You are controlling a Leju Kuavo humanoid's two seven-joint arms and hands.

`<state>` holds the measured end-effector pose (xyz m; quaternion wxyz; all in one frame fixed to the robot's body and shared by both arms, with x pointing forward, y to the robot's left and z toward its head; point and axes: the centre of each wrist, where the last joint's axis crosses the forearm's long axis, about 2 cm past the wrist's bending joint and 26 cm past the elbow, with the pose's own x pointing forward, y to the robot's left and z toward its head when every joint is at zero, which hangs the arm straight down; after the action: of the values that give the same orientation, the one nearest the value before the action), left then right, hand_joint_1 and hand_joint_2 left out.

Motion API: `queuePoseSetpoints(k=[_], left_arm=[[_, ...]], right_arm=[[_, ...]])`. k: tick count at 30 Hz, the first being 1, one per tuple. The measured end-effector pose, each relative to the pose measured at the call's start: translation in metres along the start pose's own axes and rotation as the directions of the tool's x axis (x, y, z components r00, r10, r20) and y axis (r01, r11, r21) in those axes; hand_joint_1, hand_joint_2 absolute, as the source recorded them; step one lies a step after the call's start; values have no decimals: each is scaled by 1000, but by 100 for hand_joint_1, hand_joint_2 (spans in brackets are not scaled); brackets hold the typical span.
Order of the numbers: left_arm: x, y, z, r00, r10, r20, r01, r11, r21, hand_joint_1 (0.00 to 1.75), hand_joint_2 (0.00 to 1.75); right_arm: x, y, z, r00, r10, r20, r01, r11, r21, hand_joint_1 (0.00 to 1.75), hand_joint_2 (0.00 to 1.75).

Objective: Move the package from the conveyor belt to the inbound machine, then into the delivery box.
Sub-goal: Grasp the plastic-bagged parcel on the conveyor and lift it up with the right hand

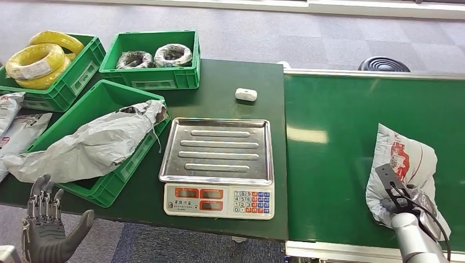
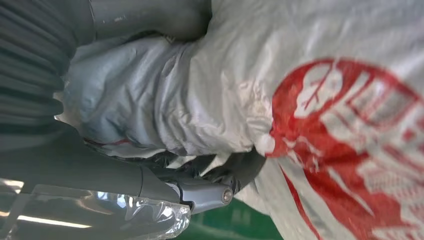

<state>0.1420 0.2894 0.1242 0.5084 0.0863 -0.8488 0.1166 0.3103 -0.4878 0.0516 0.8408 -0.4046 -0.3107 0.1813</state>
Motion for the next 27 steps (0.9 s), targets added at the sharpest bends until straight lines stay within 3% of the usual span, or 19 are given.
queuePoseSetpoints(k=[13,16,19,22,27], left_arm=[[0,-1,0,1000,7,-3,-7,1000,-11,0,175],[0,-2,0,1000,15,-1,-15,1000,-16,0,175],[0,-4,0,1000,22,5,-22,999,-23,0,175],[0,-6,-1,999,29,16,-28,999,-28,0,175],[1,-13,-9,997,50,51,-47,998,-50,0,175]], right_arm=[[12,-14,-5,1000,-10,24,10,1000,-25,175,175],[17,-16,-5,996,-35,85,41,996,-75,175,175],[33,-18,-2,969,-76,236,115,981,-157,175,175],[69,-23,5,883,-112,456,238,944,-228,175,175],[165,-22,44,618,-62,784,375,899,-225,175,175]])
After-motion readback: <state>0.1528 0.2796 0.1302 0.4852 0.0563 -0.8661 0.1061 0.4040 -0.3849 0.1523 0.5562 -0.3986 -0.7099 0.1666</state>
